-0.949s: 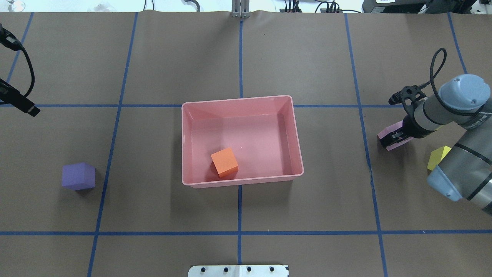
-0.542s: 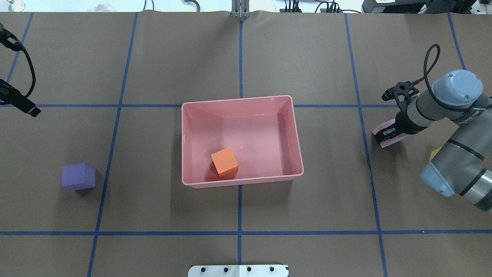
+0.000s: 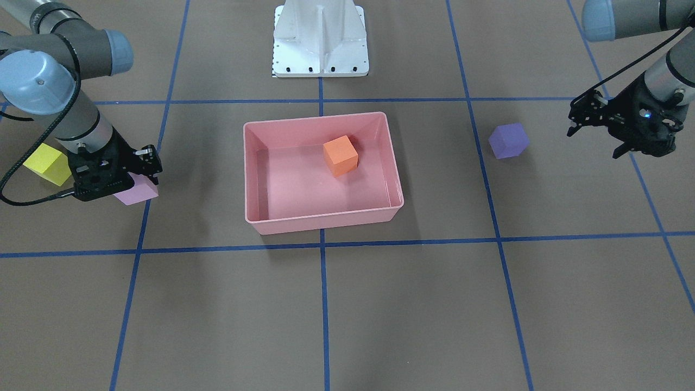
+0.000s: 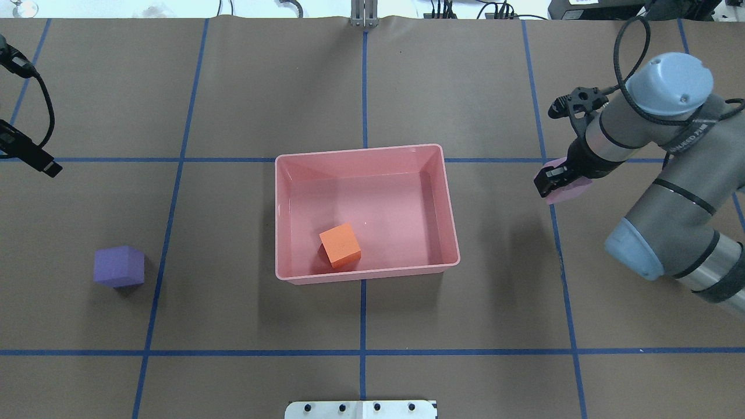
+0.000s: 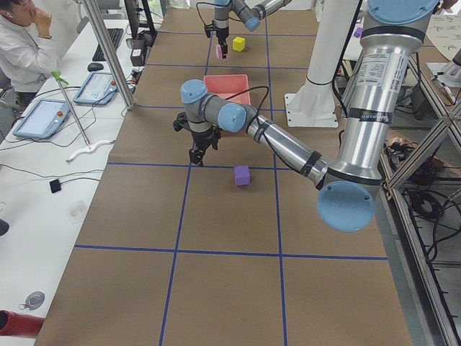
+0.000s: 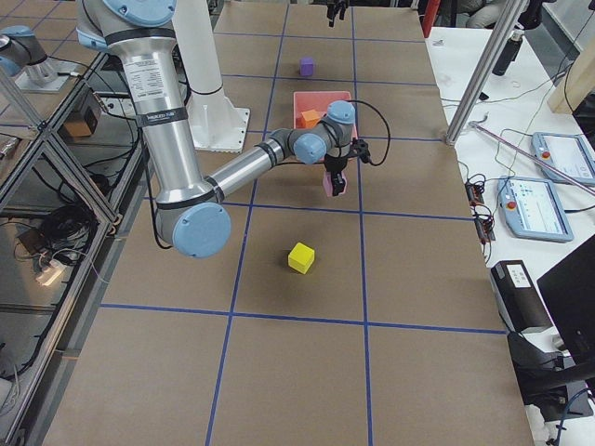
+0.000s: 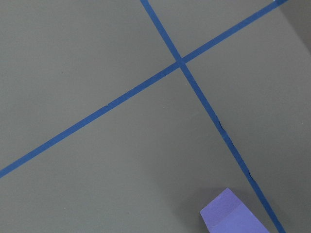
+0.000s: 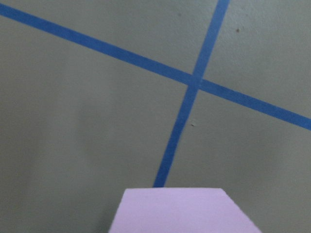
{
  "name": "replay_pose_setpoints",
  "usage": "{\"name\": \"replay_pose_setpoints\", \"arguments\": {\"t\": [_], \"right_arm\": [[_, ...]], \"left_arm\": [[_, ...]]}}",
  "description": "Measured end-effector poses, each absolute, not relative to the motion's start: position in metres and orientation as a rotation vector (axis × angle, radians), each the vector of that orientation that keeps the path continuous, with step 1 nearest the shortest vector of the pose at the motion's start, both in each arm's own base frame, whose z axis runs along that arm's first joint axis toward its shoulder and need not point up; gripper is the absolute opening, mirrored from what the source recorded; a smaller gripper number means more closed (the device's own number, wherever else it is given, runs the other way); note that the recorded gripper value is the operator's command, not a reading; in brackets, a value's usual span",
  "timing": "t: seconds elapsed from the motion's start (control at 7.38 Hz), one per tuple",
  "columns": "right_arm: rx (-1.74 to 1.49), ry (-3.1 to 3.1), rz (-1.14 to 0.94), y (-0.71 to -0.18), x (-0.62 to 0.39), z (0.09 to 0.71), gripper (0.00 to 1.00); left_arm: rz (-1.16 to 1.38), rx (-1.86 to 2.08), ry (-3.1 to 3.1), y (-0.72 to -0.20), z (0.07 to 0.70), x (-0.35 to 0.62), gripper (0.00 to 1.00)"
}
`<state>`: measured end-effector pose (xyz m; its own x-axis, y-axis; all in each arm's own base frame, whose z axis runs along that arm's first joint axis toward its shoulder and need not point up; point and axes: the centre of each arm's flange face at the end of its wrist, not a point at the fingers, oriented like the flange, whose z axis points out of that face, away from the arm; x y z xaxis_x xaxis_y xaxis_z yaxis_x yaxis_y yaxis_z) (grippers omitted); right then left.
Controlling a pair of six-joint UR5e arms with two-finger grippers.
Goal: Place blocks into pink bin with both arms
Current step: 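Carry the lavender cube into the pink bin and release it with the right gripper, then lower the left gripper onto the purple cube while the right gripper withdraws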
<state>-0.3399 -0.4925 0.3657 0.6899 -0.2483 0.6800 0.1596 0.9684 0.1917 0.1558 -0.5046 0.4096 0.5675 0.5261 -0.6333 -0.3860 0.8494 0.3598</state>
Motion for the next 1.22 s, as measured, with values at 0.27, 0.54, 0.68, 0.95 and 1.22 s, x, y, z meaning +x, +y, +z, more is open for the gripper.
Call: {"name": "replay_pose_setpoints", "arguments": {"t": [0.27,0.54,0.68,0.95,1.22], "right_arm": [[0.065,-0.870,-0.074,-0.479,-0.400,0.270,0.07],[0.013,-0.921,0.075,-0.459,-0.452,0.189,0.98],[0.029,-0.896,0.107,-0.449,-0.475,0.169,0.99],[0.064,-0.855,0.123,-0.434,-0.500,0.162,0.99],[0.074,-0.851,0.116,-0.431,-0.500,0.162,0.99]], "left_arm": [[0.474,0.161,0.808,-0.505,0.409,0.157,1.00],[0.375,0.137,0.818,-0.505,0.407,0.161,1.00],[0.340,0.132,0.828,-0.501,0.408,0.168,1.00],[0.306,0.147,0.864,-0.483,0.410,0.204,1.00],[0.355,0.201,0.844,-0.453,0.423,0.241,1.00]]}}
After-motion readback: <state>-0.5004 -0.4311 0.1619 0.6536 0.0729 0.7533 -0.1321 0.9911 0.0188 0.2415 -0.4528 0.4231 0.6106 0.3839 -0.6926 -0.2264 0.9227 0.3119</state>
